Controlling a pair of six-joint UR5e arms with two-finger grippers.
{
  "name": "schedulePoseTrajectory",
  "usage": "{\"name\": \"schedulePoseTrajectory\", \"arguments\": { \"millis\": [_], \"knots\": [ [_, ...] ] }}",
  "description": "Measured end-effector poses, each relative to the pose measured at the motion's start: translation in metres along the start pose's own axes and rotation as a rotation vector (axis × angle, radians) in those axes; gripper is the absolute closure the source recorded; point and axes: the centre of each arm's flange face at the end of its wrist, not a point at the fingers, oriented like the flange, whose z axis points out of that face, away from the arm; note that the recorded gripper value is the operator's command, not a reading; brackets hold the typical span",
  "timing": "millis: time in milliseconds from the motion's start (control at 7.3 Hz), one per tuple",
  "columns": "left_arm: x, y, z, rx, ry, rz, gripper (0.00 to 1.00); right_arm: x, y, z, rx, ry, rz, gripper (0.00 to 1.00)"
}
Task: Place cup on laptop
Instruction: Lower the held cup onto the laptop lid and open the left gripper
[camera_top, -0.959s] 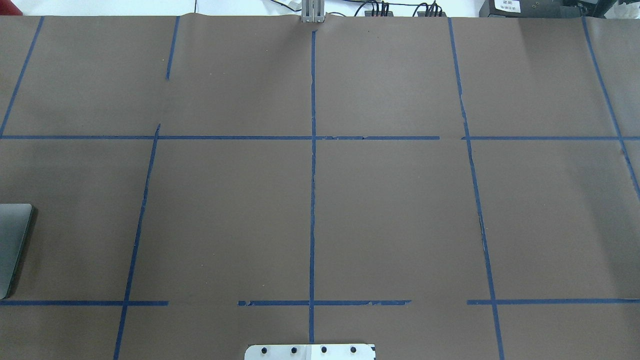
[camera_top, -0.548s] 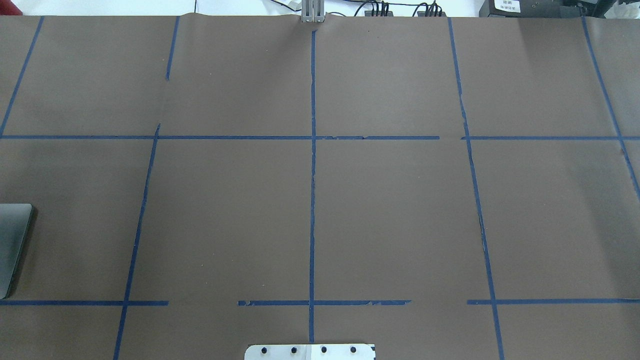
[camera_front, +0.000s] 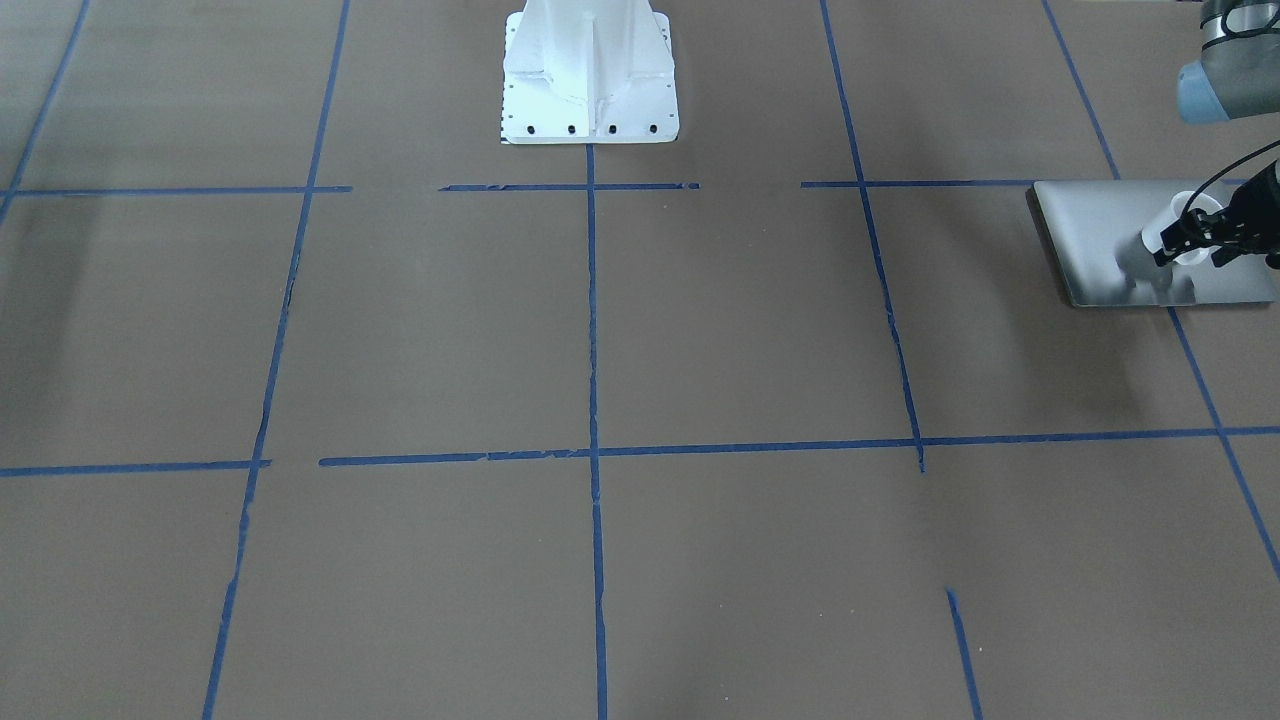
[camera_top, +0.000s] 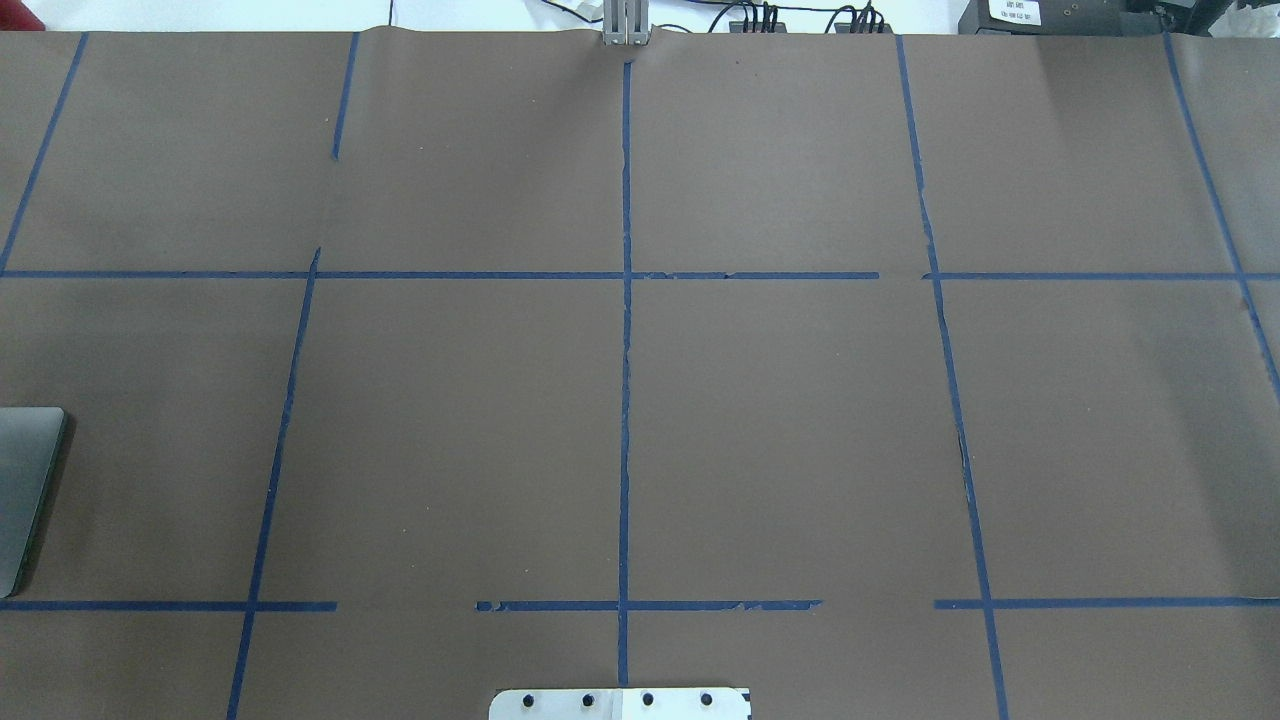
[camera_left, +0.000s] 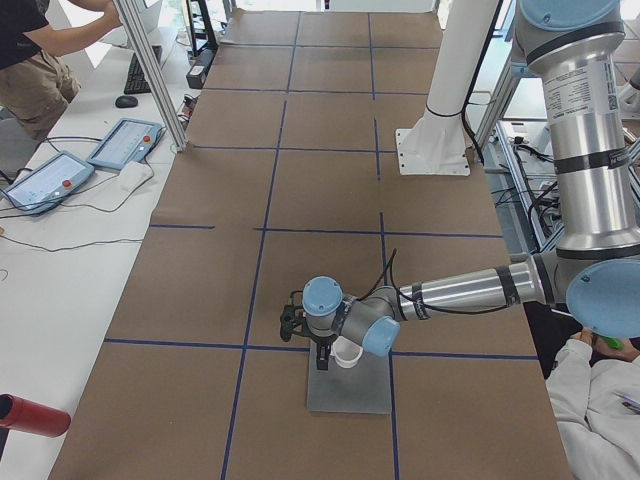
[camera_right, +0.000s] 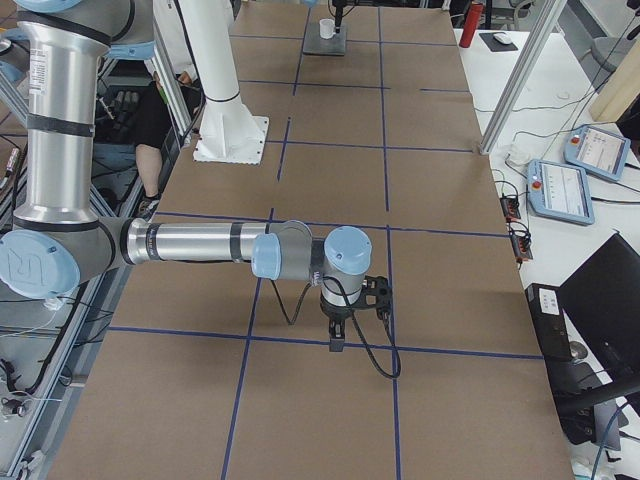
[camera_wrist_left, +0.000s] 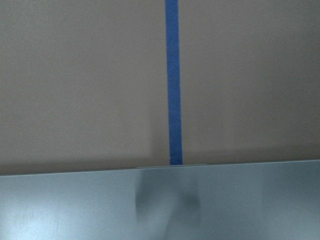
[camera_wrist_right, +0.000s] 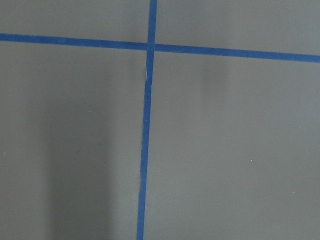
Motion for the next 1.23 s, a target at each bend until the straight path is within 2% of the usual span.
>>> {"name": "schedulePoseTrajectory", "arguments": {
  "millis": [137,274,685,959,1233],
  "knots": [
    [-0.018,-0.004,-0.023,0.04,-0.001,0.028,0.0,0.0,0.0,0.0,0.0,0.0,0.0,0.0],
    [-0.032,-0.006,-0.044,0.046,-0.01,0.046,0.0,0.0,0.0,0.0,0.0,0.0,0.0,0.0],
    [-0.033,-0.016,-0.128,-0.012,-0.04,0.054,0.0,0.0,0.0,0.0,0.0,0.0,0.0,0.0],
    [-0.022,-0.017,-0.152,-0.023,-0.04,0.059,0.0,0.0,0.0,0.0,0.0,0.0,0.0,0.0],
    [-0.019,-0.017,-0.157,-0.022,-0.042,0.065,0.0,0.0,0.0,0.0,0.0,0.0,0.0,0.0]
  ]
}}
